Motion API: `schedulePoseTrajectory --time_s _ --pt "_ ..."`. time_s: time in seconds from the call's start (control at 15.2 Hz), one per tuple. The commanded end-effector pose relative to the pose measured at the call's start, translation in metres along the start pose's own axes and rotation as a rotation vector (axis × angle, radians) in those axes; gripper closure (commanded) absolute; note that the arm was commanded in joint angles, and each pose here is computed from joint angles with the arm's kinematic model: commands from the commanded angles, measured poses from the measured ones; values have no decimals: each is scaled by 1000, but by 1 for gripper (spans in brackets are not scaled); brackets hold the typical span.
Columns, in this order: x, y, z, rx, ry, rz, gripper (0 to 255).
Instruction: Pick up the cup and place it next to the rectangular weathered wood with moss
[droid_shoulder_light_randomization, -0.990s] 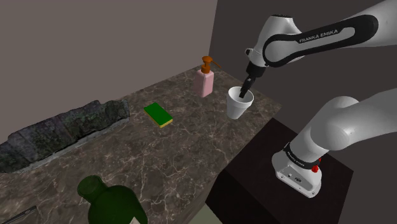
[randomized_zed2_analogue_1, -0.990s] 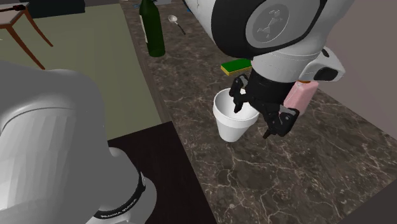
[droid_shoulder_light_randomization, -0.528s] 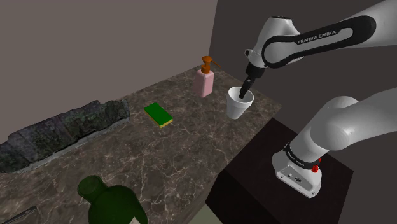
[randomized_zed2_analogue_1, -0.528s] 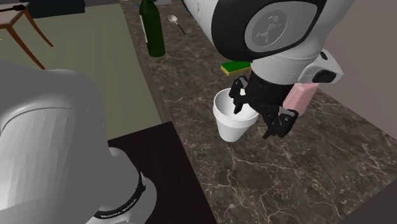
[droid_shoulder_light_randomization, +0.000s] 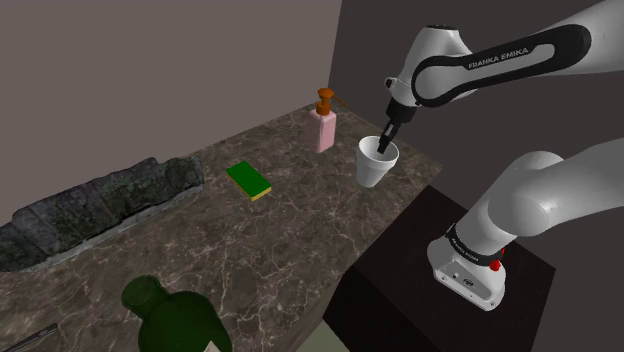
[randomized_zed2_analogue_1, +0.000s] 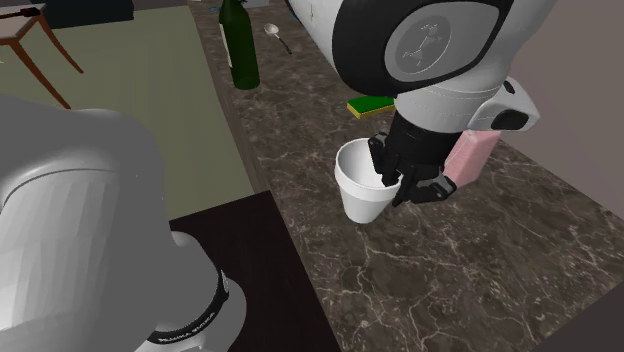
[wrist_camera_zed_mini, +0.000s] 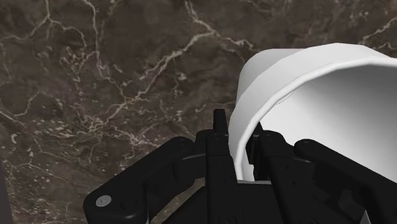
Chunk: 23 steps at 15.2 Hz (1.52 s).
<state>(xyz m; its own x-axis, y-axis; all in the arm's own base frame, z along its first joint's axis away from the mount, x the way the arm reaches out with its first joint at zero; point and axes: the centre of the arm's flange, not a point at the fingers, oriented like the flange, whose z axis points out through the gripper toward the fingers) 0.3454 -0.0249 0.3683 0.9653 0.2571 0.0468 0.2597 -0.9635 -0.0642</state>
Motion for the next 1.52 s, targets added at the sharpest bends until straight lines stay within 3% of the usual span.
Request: schedulePoseTrajectory --time_s 0.0,0.13,1.45 --pt "0 0 0 0 -1 0 255" --pt "0 0 0 0 -1 0 255" --pt "5 -7 -105 0 -1 0 255"
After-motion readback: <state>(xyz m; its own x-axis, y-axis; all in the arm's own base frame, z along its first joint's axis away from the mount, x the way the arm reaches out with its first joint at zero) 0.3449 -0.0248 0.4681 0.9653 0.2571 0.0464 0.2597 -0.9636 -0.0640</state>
